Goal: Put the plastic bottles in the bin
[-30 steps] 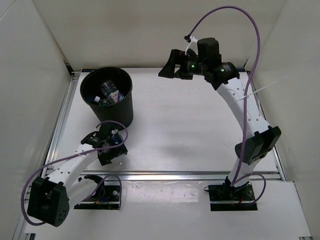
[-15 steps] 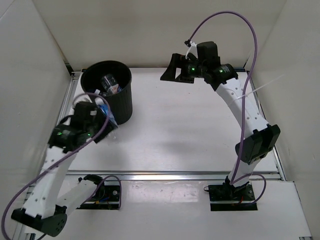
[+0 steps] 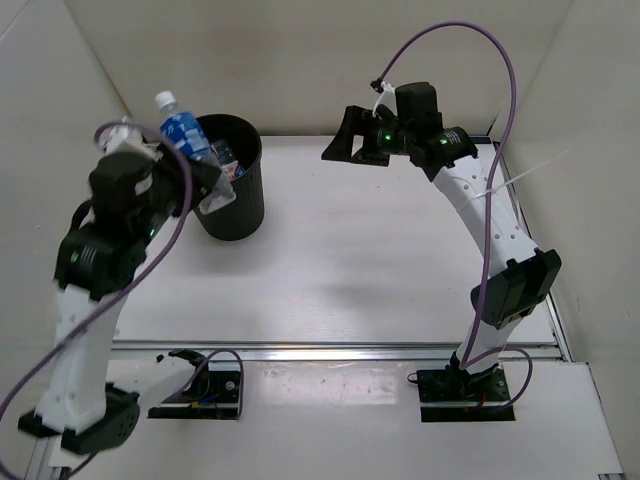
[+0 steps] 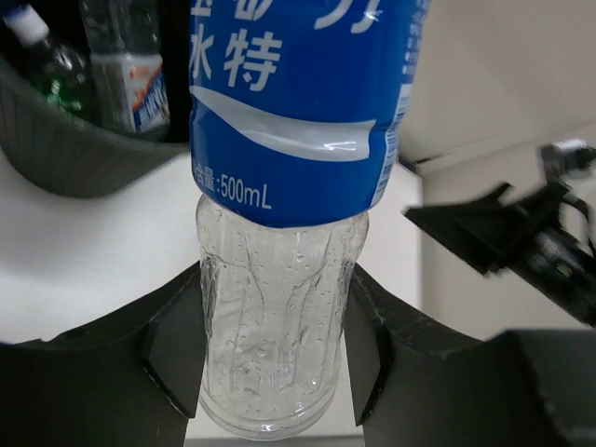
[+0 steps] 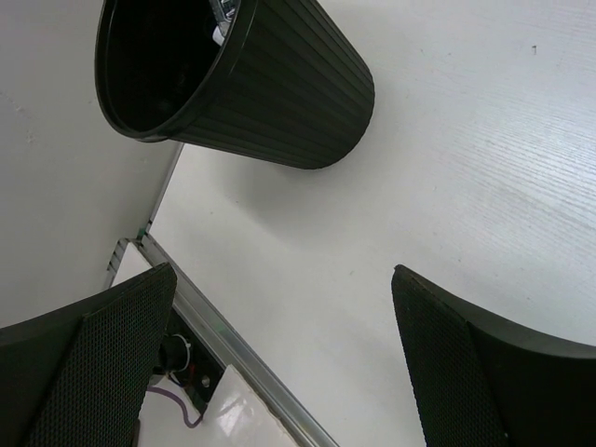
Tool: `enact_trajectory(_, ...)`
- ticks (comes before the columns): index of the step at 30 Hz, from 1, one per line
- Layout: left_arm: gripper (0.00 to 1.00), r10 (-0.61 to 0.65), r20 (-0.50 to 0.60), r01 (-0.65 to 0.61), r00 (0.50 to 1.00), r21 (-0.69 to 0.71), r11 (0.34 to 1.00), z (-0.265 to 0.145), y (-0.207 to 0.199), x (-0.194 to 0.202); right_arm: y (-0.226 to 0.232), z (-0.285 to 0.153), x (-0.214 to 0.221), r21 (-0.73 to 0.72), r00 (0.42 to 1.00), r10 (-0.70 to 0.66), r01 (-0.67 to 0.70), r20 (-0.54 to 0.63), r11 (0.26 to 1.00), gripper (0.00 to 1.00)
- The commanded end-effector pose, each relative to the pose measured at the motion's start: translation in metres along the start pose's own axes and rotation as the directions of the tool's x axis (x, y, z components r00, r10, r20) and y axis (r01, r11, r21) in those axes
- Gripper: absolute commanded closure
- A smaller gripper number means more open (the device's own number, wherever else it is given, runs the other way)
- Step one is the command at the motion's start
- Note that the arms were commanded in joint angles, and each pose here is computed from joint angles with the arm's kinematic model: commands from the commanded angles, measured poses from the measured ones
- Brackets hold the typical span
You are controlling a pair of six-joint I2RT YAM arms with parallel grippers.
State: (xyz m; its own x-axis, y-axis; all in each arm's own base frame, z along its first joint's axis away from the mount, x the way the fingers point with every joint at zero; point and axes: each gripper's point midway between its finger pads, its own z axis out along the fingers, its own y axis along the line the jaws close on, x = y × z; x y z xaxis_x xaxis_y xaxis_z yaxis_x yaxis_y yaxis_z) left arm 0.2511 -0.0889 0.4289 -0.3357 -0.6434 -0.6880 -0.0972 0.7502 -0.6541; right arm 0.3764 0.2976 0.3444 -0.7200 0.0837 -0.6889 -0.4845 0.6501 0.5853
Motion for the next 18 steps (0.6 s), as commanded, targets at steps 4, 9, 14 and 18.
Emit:
enact_trajectory(4,0.46,0.203,0.201,-0.178,0.958,-0.134,0.975,0.107,-0.025,-0.073,0.024,-0.017,-0.022,-0.061,0.996,-0.050,0.054,0.069,0.997,0.00)
enact_trajectory(9,0.43,0.215,0.210,-0.146,0.954,-0.299,0.943,0.162,0.025,-0.098,0.028,-0.029,-0.018,-0.058,0.996,-0.065,0.069,0.065,0.996,0.00)
enact_trajectory(14,0.00,0.190,0.201,-0.116,0.961,-0.329,0.937,0.169,0.039,-0.101,0.013,-0.033,-0.011,-0.019,0.998,-0.040,0.041,0.049,0.999,0.00)
enact_trajectory(18,0.00,0.121,0.307,-0.043,0.944,-0.248,0.968,0.114,0.017,-0.121,-0.007,-0.047,-0.019,0.040,0.998,0.042,-0.044,0.045,0.998,0.00)
